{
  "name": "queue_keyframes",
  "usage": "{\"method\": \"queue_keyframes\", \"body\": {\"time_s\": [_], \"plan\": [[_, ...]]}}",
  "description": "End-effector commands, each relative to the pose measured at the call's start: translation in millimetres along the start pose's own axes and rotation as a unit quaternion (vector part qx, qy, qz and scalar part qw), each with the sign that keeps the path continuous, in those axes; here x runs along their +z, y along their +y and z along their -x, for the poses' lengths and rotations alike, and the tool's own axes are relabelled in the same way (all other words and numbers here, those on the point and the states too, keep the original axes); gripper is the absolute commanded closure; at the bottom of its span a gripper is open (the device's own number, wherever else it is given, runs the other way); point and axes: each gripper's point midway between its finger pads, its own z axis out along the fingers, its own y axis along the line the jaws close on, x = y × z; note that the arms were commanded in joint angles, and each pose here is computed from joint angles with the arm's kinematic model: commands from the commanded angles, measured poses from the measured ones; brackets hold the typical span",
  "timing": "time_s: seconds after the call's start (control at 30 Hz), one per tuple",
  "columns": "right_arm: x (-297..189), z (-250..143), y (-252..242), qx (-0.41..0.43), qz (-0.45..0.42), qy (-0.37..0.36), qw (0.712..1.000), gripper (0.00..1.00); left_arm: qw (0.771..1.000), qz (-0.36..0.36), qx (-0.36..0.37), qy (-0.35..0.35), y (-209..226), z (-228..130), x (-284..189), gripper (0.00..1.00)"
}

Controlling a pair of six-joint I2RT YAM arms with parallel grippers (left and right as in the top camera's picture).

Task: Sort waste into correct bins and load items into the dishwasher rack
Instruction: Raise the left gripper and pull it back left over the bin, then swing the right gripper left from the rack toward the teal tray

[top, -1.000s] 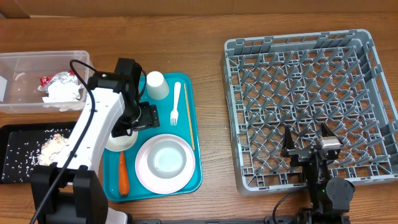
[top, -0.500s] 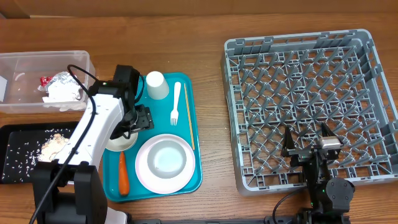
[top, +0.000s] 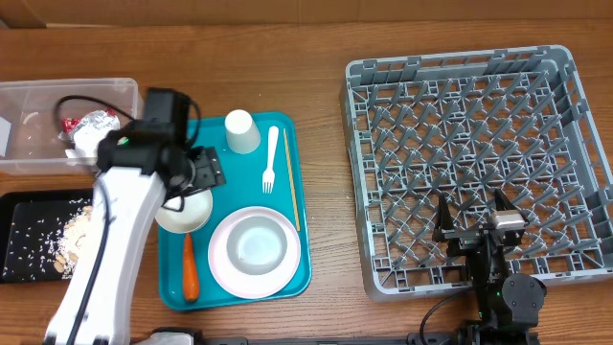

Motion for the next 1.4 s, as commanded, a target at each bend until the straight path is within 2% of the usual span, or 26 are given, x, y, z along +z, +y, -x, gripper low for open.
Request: {"method": "queue_keyframes", "body": {"time_s": [0.0, 0.1, 0.17, 0.27, 0.3, 0.33, 0.4, 0.53, 0.67, 0.8, 1.13, 1.37], "plan": [[0, -2, 0, 0.000, 0.000, -0.002, 1.000, 0.00, 0.996, -0.011, -0.082, -0.034, 18, 7, -25, 0.13], [0, 1, 0, -0.001, 0.000, -0.008, 1.000, 0.00, 0.987, -0.011, -0.156, -0.034, 42, 8, -32, 0.01], [-1, 16, 6, -0.001, 0.019, -0.037, 0.999, 0.00, 0.979, -0.010, -0.200, -0.025, 60, 7, -33, 0.00], [-7, 32, 39, 0.020, 0.117, -0.068, 0.991, 0.00, 0.970, -0.014, -0.240, -0.014, 77, 6, -33, 0.00], [-11, 36, 51, 0.030, 0.155, -0.074, 0.985, 0.00, 0.968, -0.013, -0.249, -0.015, 82, 6, -33, 0.00], [-23, 42, 77, 0.047, 0.236, -0.078, 0.967, 0.00, 0.965, -0.010, -0.260, -0.016, 88, 7, -34, 0.00], [-36, 43, 99, 0.064, 0.310, -0.068, 0.946, 0.00, 0.964, -0.009, -0.265, -0.018, 91, 8, -34, 0.00], [-58, 41, 124, 0.093, 0.401, -0.039, 0.910, 0.00, 0.964, -0.005, -0.265, -0.018, 92, 8, -34, 0.00], [-65, 51, 128, 0.129, 0.420, -0.040, 0.897, 0.00, 0.964, 0.001, -0.263, -0.024, 95, 9, -34, 0.00], [-77, 80, 129, 0.141, 0.436, -0.084, 0.885, 0.00, 0.964, 0.003, -0.264, -0.025, 95, 9, -34, 0.00], [-109, 170, 129, 0.074, 0.424, -0.179, 0.885, 0.00, 0.964, 0.007, -0.264, -0.026, 97, 9, -34, 0.00], [-117, 247, 133, 0.017, 0.421, -0.173, 0.890, 0.00, 0.964, 0.006, -0.264, -0.026, 97, 9, -34, 0.00]]}}
